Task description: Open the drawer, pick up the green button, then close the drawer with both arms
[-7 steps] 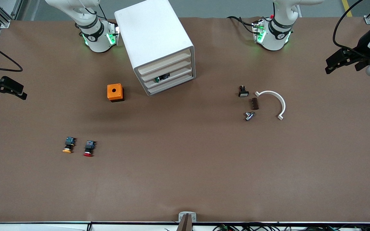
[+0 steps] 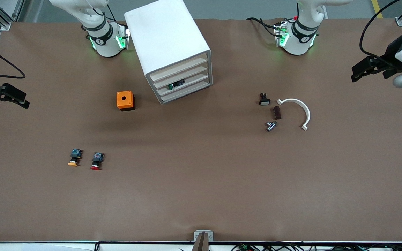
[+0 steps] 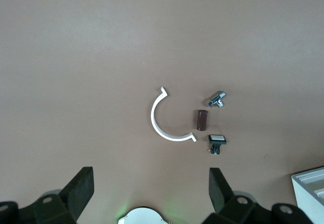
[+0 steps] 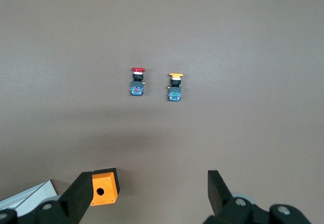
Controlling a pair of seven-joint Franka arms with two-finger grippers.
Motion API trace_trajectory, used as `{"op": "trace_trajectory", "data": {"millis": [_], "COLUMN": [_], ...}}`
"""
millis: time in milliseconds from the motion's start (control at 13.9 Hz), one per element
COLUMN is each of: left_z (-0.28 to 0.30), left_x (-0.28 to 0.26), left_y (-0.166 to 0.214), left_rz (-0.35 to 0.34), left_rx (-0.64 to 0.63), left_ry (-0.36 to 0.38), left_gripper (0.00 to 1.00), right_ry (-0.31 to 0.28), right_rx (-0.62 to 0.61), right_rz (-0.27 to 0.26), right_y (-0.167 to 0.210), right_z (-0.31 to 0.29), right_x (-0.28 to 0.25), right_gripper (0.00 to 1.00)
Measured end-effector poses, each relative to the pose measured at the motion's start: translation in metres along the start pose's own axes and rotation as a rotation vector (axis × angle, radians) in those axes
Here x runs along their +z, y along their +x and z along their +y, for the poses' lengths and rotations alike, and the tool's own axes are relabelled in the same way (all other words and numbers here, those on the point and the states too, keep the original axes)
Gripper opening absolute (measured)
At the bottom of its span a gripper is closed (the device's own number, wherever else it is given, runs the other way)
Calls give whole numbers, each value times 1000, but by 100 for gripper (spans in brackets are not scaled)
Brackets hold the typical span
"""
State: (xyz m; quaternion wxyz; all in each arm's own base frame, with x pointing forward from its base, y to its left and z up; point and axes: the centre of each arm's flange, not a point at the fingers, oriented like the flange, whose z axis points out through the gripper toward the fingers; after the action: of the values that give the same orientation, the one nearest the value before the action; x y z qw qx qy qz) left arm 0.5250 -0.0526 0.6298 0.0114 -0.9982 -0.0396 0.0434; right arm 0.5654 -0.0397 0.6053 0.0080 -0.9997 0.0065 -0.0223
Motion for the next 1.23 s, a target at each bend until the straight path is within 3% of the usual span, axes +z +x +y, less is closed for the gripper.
{"op": "trace_trajectory", "data": {"millis": [288,505,721,938,1226], "left_z": [24,46,68,107,187], "left_x": [49,89,136,188,235], "left_y": [31,55,76,88,94], "left_rz": [-68,-104,-180,-264,-370], "left_rx": [12,-51,-198,-328,-624], "left_ry": [13,-10,-82,-64,-40], "left_gripper": [100,100,100,100,100], "right_ry": [-1,-32,-43,-43,-43], "right_rx": [-5,-10,-14,-14,-14], "right_rz": [7,6,6,6,6], "right_y": [1,1,1,1,1], "right_z": [-3,-1,-2,-2,-2], "right_x": [-3,-3,-4,-4,-4], "right_gripper": [100,100,100,100,100]}}
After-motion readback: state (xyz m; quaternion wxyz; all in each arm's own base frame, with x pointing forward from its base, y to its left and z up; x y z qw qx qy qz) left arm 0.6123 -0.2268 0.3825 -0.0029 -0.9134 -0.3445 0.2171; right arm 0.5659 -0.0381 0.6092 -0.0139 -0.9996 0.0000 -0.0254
